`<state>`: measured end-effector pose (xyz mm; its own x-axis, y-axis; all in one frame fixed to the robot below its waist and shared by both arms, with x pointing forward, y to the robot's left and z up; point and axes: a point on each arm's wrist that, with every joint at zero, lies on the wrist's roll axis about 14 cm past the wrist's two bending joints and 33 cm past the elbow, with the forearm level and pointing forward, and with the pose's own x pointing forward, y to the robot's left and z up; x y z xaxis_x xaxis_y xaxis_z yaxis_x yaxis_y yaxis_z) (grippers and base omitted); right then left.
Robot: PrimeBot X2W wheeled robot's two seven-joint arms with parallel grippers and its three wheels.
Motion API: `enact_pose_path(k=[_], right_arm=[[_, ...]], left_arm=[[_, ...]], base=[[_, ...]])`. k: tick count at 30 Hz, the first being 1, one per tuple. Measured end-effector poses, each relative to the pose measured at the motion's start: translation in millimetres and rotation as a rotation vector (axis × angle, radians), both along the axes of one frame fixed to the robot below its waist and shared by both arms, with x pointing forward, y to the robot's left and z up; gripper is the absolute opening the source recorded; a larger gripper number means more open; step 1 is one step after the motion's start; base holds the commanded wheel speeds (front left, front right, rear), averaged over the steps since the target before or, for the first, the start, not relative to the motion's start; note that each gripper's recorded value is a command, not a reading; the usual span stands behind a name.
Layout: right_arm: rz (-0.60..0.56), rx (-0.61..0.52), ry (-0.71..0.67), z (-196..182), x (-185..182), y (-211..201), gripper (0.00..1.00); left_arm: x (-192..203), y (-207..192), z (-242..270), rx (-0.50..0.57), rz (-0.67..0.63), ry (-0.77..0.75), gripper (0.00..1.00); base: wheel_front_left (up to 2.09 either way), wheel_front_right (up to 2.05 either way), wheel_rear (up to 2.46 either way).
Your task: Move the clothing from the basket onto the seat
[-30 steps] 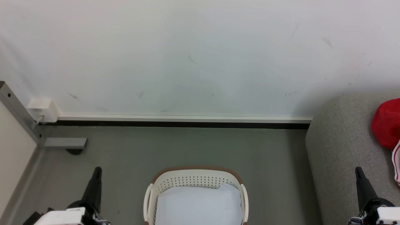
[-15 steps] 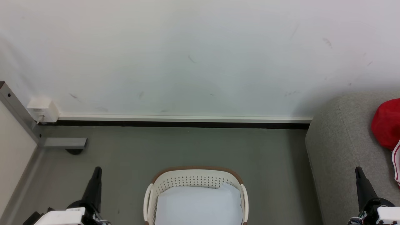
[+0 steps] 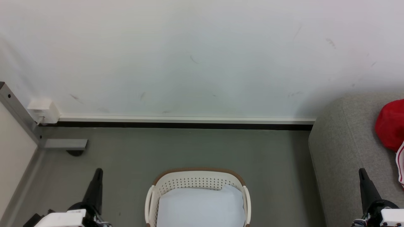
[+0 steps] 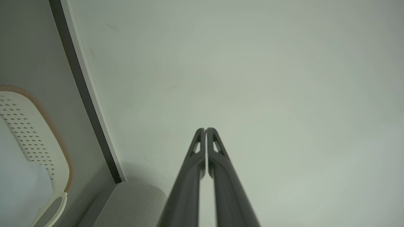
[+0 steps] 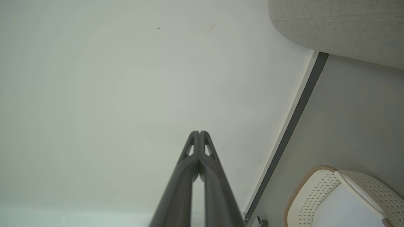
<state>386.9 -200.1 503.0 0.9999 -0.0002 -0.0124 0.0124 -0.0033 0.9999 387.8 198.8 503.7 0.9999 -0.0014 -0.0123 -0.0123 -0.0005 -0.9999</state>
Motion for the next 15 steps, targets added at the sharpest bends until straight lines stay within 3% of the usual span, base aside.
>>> enact_pose_path(k=[15], right_arm=[[0.0, 0.0, 0.0, 0.0, 0.0, 0.1, 0.0]], left_arm=[[0.0, 0.0, 0.0, 0.0, 0.0, 0.0, 0.0]], base=[[0.0, 0.0, 0.0]])
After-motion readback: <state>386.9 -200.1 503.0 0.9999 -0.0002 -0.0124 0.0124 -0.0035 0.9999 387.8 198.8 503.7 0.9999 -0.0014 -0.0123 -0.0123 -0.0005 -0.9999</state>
